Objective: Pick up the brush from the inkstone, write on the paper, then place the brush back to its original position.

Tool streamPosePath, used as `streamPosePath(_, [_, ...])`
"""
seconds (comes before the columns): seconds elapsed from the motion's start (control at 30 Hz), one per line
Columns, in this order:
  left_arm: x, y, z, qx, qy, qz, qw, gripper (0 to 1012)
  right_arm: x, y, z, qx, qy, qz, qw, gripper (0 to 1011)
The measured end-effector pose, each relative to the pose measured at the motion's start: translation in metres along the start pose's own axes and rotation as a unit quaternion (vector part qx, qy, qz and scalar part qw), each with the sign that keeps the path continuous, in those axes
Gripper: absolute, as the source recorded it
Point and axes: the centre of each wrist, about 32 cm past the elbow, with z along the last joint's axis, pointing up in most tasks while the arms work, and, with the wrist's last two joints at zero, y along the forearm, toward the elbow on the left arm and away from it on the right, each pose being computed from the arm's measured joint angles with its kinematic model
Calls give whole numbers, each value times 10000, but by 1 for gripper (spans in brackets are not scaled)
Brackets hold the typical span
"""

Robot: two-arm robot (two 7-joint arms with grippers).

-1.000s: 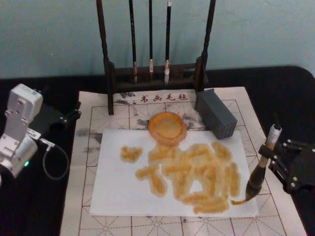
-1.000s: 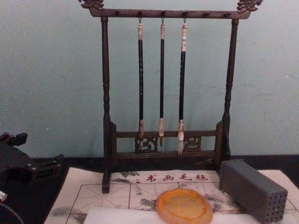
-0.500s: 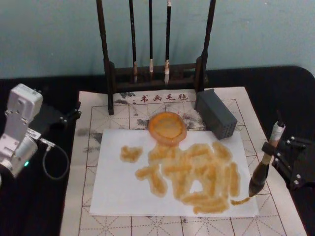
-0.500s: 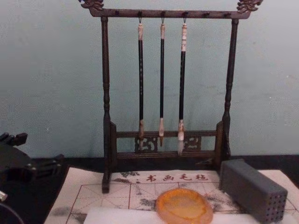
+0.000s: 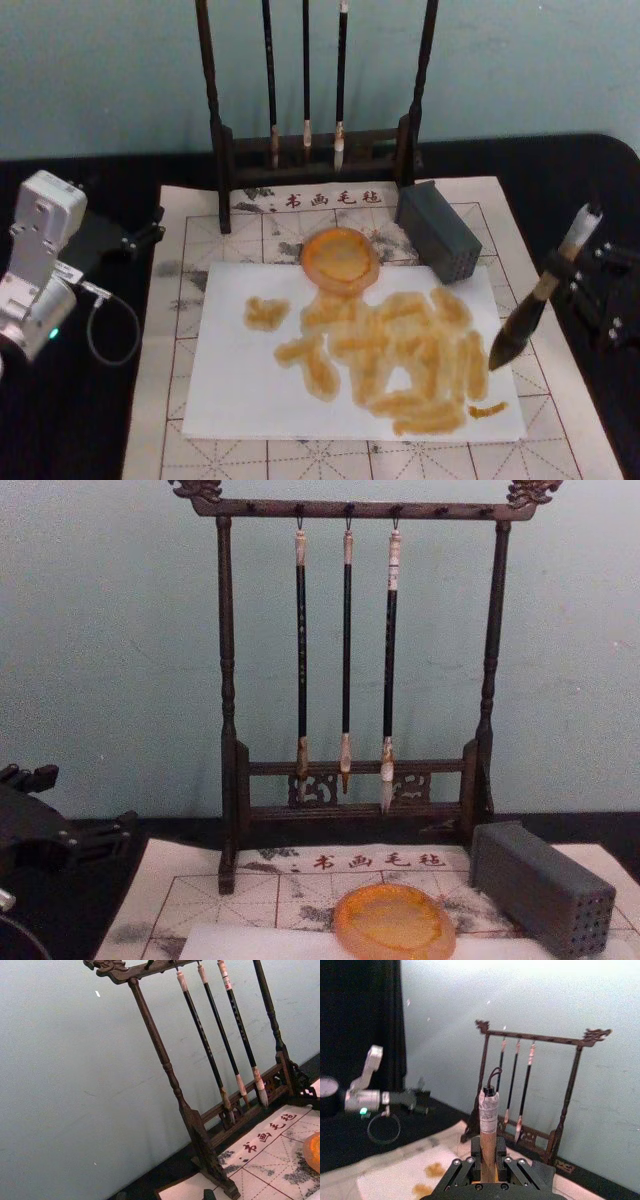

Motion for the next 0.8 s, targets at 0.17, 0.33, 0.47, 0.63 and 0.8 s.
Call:
streamPosePath(0.17, [0, 0, 0, 0, 0, 0, 10000, 1001, 38, 116, -48, 245, 352, -250, 9988, 199])
streamPosePath(0.33, [0, 0, 0, 0, 0, 0, 10000, 1001, 80, 249, -90, 430, 673, -466, 9957, 199])
streamPosePath(0.47, [0, 0, 0, 0, 0, 0, 10000, 1001, 123, 373, -121, 550, 939, -609, 9922, 199])
streamPosePath(0.63, [0, 0, 0, 0, 0, 0, 10000, 1001, 182, 570, -148, 662, 1333, -760, 9859, 199])
streamPosePath(0.8, [0, 0, 0, 0, 0, 0, 10000, 1001, 234, 742, -193, 699, 1709, -911, 9786, 199])
